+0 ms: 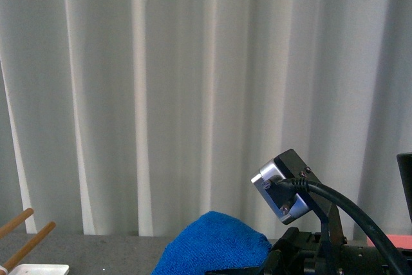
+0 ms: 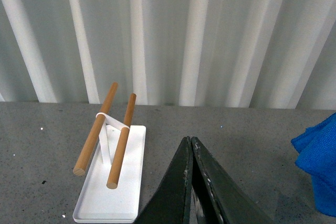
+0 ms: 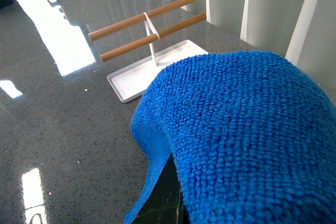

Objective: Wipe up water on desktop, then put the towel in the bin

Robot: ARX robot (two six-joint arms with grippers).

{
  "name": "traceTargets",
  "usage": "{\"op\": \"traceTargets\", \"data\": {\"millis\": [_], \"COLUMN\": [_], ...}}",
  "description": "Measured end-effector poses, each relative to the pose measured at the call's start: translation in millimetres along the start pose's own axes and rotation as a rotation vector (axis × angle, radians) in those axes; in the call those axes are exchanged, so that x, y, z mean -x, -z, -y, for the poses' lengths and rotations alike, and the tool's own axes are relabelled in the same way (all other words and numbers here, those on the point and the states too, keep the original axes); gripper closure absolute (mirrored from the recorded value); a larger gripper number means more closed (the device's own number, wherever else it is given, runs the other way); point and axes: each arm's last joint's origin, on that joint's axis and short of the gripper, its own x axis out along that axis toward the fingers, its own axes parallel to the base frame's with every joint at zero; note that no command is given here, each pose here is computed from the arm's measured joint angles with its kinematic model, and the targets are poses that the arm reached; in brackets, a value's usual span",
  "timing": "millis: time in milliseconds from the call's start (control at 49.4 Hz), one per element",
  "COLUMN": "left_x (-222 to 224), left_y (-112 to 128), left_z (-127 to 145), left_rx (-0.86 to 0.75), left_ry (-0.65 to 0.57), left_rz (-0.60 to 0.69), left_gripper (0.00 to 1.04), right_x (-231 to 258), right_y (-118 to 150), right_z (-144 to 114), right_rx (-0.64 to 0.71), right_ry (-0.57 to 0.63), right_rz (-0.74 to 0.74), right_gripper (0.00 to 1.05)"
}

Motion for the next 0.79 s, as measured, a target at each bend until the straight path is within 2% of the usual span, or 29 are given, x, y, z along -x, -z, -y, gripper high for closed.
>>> {"op": "traceTargets", "data": {"millis": [182, 527, 608, 648, 790], "left_x": [8, 12, 12, 12, 12], "left_y": [4, 3, 3, 3, 3], "left_z": [0, 0, 0, 0, 0], "left_rx": [0.000, 0.000, 0.000, 0.000, 0.000], "left_ry": [0.000, 0.000, 0.000, 0.000, 0.000], "left_rz": [-0.034, -0.006, -0.006, -0.007, -0.007], "left_gripper": [1.01, 1.01, 0.85, 0.76, 0.49], "right_x": [1, 11, 12, 10, -7], "right_y": [0, 2, 3, 13, 61], "right_z": [1, 7, 16, 23, 33], "right_rx": [0.001, -0.025, -0.081, -0.164, -0.306], "right_ry": [0.001, 0.016, 0.046, 0.120, 0.324], "right_rz": [0.003, 0.047, 0.115, 0.118, -0.094], "right_gripper": [0.99, 0.99, 0.99, 0.99, 0.99]}}
